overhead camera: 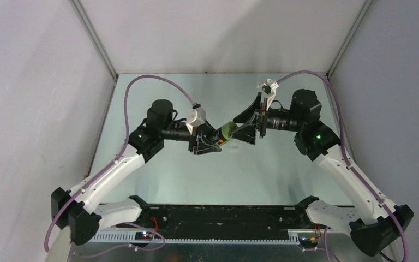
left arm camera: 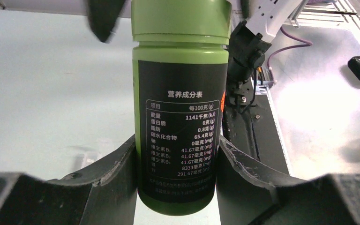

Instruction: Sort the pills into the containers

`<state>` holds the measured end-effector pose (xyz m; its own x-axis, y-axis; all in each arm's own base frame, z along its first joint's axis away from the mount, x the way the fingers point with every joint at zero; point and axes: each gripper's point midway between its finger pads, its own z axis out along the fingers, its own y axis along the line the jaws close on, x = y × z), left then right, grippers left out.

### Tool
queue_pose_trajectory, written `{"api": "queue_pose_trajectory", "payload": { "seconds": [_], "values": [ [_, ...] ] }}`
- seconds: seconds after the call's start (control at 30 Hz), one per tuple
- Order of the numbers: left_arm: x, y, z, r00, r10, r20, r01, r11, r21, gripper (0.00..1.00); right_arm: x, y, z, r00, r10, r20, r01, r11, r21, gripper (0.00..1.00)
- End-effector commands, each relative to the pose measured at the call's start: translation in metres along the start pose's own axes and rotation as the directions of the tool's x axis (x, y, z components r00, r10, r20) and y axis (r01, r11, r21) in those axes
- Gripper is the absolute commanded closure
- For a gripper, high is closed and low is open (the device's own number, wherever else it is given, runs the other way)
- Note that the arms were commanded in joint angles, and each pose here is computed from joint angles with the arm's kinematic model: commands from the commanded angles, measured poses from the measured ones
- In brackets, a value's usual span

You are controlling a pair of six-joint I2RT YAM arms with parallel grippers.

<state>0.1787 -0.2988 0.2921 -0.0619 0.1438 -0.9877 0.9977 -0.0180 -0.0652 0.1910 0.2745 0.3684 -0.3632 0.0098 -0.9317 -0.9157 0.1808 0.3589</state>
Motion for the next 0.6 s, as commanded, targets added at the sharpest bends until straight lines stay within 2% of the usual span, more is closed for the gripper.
{"api": "queue_pose_trajectory", "payload": {
  "seconds": [0.0,0.13,0.3,0.43,0.57],
  "values": [
    [-0.003,-0.005,-0.001,1.000,0.030,-0.002,-0.030,0.999,0.025,1.00,-0.027,-0.011,-0.003,0.996,-0.016,0.089,0.006,0.994,0.110,0.04],
    [-0.003,0.014,-0.002,0.999,0.035,-0.006,-0.035,0.995,-0.089,1.00,-0.034,-0.012,0.007,0.989,0.067,0.134,-0.093,0.975,0.203,0.01],
    [0.001,0.027,-0.007,0.999,0.046,-0.011,-0.047,0.982,-0.181,1.00,-0.036,-0.032,0.020,0.945,0.246,0.216,-0.307,0.894,0.327,0.01],
    [0.001,0.034,-0.009,0.999,0.048,-0.012,-0.049,0.972,-0.230,1.00,-0.028,-0.040,0.027,0.937,0.282,0.204,-0.344,0.846,0.408,0.02],
    [-0.001,0.038,-0.011,0.998,0.055,-0.003,-0.054,0.963,-0.263,1.00,-0.014,-0.049,0.026,0.926,0.336,0.170,-0.376,0.796,0.474,0.09]
  ]
}}
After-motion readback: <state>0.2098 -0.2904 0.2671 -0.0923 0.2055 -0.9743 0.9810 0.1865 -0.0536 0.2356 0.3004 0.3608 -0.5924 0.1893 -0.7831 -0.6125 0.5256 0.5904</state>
